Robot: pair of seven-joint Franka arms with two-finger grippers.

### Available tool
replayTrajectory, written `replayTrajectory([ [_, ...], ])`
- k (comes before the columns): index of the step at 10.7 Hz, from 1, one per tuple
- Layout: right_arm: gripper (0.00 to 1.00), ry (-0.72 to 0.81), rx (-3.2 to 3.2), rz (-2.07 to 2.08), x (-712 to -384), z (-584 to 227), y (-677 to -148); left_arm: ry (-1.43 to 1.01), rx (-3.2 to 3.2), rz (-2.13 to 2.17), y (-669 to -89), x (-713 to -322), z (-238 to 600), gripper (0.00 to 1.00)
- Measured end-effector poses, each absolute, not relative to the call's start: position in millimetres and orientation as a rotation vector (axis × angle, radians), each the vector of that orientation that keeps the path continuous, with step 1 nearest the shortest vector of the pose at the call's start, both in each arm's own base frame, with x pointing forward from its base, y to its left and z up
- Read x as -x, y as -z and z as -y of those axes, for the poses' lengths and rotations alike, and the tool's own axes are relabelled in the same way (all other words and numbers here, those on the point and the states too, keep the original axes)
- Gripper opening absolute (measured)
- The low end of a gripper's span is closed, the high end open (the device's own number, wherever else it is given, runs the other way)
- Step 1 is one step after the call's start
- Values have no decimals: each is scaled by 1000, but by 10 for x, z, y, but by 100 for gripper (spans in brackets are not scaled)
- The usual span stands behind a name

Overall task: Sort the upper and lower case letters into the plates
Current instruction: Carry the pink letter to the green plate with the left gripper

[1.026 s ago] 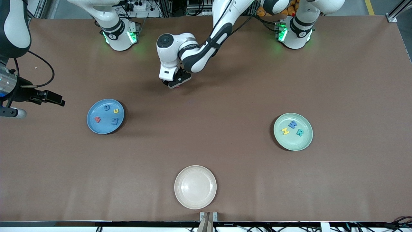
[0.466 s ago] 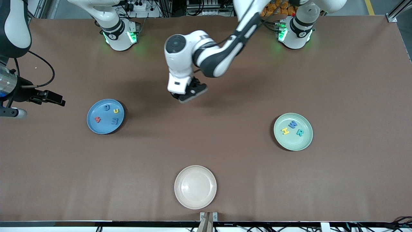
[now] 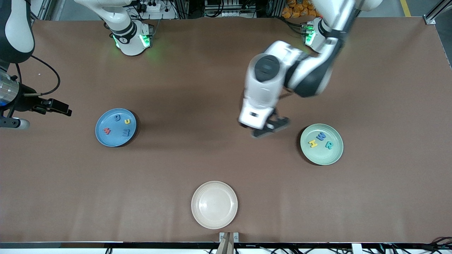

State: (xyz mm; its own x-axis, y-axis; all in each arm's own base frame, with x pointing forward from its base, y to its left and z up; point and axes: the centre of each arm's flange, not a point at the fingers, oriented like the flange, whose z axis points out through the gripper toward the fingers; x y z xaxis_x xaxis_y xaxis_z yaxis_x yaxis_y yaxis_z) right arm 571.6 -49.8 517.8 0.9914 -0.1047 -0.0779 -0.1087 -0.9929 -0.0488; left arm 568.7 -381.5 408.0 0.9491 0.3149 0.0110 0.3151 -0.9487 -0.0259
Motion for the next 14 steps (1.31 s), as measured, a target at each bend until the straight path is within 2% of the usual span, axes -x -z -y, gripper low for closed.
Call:
replayTrajectory([
  [4,100,-117,3082,-165,-5714,498,-5177,-164,3019,275,-3655,-6124,2347,36],
  [7,100,-117,3082,-165,-5713,499,-5176,-203,3025,121,-3078,-6207,1318,36],
  [9,100,-117,3082,-165,-5713,499,-5175,-221,3033,89,-2800,-6138,1066,36],
  [12,100,-117,3082,-165,-5713,499,-5175,-263,3028,51,-2571,-6087,1165,36],
  [13,100,-117,3082,-166,-5713,499,-5175,-261,3029,27,-2561,-6090,1169,43],
  [14,100,-117,3082,-165,-5713,499,-5176,-251,3033,2,-2586,-6108,1168,58],
])
